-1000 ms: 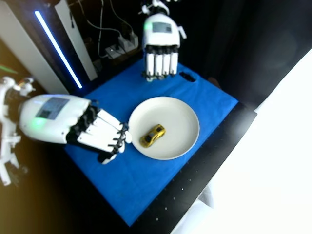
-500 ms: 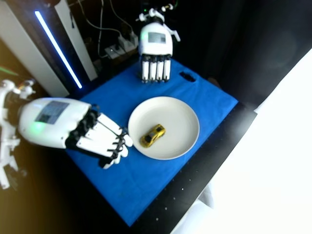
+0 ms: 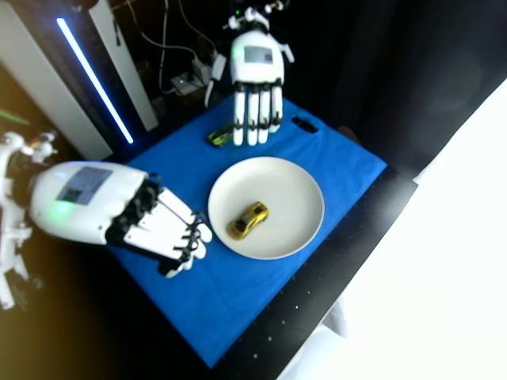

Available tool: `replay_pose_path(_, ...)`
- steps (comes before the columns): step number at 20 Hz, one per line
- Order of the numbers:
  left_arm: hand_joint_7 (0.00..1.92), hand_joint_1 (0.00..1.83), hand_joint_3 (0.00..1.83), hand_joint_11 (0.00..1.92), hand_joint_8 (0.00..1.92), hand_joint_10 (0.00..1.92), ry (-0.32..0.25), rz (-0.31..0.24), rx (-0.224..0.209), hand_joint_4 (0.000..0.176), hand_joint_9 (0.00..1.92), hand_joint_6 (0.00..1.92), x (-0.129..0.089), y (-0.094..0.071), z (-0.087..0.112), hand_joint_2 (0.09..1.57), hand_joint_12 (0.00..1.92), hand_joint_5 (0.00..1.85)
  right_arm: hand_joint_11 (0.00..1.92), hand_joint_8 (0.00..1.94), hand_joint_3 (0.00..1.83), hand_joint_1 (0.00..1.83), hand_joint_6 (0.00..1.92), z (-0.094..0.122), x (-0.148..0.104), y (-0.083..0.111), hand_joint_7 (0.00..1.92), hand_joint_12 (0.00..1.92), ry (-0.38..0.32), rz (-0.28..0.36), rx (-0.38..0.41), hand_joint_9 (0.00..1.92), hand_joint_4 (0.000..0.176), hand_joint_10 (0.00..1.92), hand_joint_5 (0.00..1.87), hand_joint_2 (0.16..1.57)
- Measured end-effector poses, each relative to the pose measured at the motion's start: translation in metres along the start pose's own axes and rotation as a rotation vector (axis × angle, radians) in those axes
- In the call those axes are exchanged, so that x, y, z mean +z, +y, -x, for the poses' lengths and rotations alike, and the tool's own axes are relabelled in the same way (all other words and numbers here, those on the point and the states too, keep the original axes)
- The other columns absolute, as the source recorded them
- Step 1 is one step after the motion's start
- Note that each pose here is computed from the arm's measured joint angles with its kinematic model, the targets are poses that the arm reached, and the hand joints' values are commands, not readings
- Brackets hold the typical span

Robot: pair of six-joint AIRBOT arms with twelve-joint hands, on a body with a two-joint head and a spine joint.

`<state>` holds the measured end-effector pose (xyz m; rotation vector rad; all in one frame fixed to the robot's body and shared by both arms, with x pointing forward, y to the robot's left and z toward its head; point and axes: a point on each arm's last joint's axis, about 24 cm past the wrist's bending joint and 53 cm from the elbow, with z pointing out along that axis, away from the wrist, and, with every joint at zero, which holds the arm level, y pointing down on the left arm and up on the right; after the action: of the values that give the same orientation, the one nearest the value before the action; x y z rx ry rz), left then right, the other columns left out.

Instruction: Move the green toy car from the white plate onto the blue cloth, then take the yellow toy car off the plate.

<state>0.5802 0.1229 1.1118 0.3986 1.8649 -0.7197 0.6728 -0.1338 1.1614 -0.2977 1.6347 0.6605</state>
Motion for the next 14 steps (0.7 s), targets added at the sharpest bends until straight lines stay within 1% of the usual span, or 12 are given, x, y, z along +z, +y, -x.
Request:
replay_pose_path(1, 0.74, 0.37, 0.0, 0.19, 0.09, 0.94, -0.041, 0.001, -0.005, 0.035, 0.4, 0.04, -0.003, 0.001, 0.011, 1.07, 1.53, 0.67, 0.47, 0.19, 0.0, 1.11, 0.06, 0.0, 0.0, 0.0, 0.9, 1.66, 0.0, 0.0, 0.0, 0.65, 0.0, 1.05, 0.86, 1.1)
replay_pose_path(3, 0.75, 0.4, 0.0, 0.13, 0.11, 0.94, -0.082, 0.006, -0.014, 0.052, 0.39, 0.04, -0.006, 0.004, 0.022, 1.14, 1.51, 0.73, 0.47, 0.18, 0.0, 1.1, 0.05, 0.0, 0.0, 0.0, 0.88, 1.66, 0.0, 0.0, 0.0, 0.65, 0.0, 1.05, 0.84, 1.1)
replay_pose_path(4, 0.75, 0.42, 0.0, 0.12, 0.13, 0.94, -0.116, 0.009, -0.028, 0.067, 0.4, 0.04, -0.007, 0.005, 0.029, 1.15, 1.54, 0.75, 0.36, 0.15, 0.0, 1.04, 0.04, 0.0, 0.0, 0.0, 0.85, 1.65, 0.0, 0.0, 0.0, 0.58, 0.0, 0.97, 0.83, 1.11)
replay_pose_path(5, 0.73, 0.45, 0.0, 0.11, 0.29, 1.02, -0.144, 0.011, -0.034, 0.052, 0.39, 0.03, -0.008, 0.007, 0.036, 1.15, 1.62, 0.76, 0.3, 0.14, 0.0, 1.01, 0.02, -0.001, 0.002, 0.001, 0.84, 1.66, -0.002, 0.002, 0.001, 0.55, 0.0, 0.92, 0.81, 1.11)
replay_pose_path(6, 0.66, 0.55, 0.0, 0.13, 0.46, 1.03, -0.177, 0.015, -0.041, 0.057, 0.39, 0.04, -0.009, 0.009, 0.044, 1.15, 1.6, 0.8, 0.27, 0.13, 0.0, 1.01, 0.02, -0.002, 0.006, 0.002, 0.82, 1.67, -0.005, 0.005, 0.008, 0.52, 0.0, 0.93, 0.79, 1.09)
replay_pose_path(7, 0.57, 0.59, 0.0, 0.21, 0.77, 1.19, -0.209, 0.022, -0.045, 0.027, 0.4, 0.04, -0.01, 0.011, 0.051, 1.15, 1.66, 0.82, 0.24, 0.13, 0.0, 1.01, 0.01, -0.003, 0.01, 0.005, 0.79, 1.71, -0.006, 0.009, 0.016, 0.46, 0.0, 1.02, 0.79, 1.08)
replay_pose_path(8, 0.49, 0.54, 0.0, 0.18, 0.89, 1.25, -0.238, 0.029, -0.043, 0.02, 0.36, 0.02, -0.01, 0.013, 0.057, 1.17, 1.69, 0.78, 0.24, 0.13, 0.0, 0.99, 0.01, -0.004, 0.014, 0.009, 0.78, 1.68, -0.008, 0.019, 0.021, 0.46, 0.0, 1.01, 0.78, 1.07)
replay_pose_path(10, 0.43, 0.54, 0.0, 0.19, 1.04, 1.35, -0.288, 0.042, -0.052, 0.0, 0.35, 0.03, -0.011, 0.018, 0.067, 1.17, 1.77, 0.79, 0.25, 0.09, 0.0, 0.92, 0.0, -0.001, 0.021, 0.017, 0.7, 1.65, -0.022, 0.036, 0.026, 0.45, 0.0, 0.95, 0.75, 1.04)
replay_pose_path(11, 0.4, 0.55, 0.0, 0.19, 1.07, 1.34, -0.307, 0.048, -0.063, 0.012, 0.35, 0.03, -0.011, 0.021, 0.071, 1.17, 1.76, 0.79, 0.23, 0.09, 0.0, 0.91, 0.0, 0.002, 0.025, 0.019, 0.72, 1.67, -0.032, 0.042, 0.024, 0.46, 0.0, 0.92, 0.75, 1.02)
replay_pose_path(12, 0.37, 0.56, 0.0, 0.22, 1.16, 1.41, -0.328, 0.051, -0.068, 0.013, 0.36, 0.03, -0.012, 0.022, 0.076, 1.16, 1.8, 0.79, 0.21, 0.09, 0.0, 0.91, 0.0, 0.001, 0.028, 0.02, 0.76, 1.7, -0.039, 0.044, 0.03, 0.48, 0.0, 0.88, 0.75, 1.01)
replay_pose_path(13, 0.36, 0.59, 0.0, 0.22, 1.24, 1.48, -0.347, 0.056, -0.074, 0.003, 0.35, 0.03, -0.012, 0.025, 0.079, 1.16, 1.85, 0.8, 0.17, 0.08, 0.0, 0.89, 0.0, 0.0, 0.032, 0.021, 0.77, 1.73, -0.043, 0.046, 0.034, 0.48, 0.0, 0.86, 0.73, 1.01)
replay_pose_path(14, 0.39, 0.61, 0.0, 0.23, 1.24, 1.47, -0.362, 0.063, -0.077, 0.0, 0.36, 0.04, -0.013, 0.027, 0.082, 1.16, 1.84, 0.82, 0.25, 0.09, 0.0, 0.89, 0.0, -0.004, 0.035, 0.023, 0.81, 1.72, -0.034, 0.048, 0.04, 0.53, 0.0, 0.89, 0.73, 1.0)
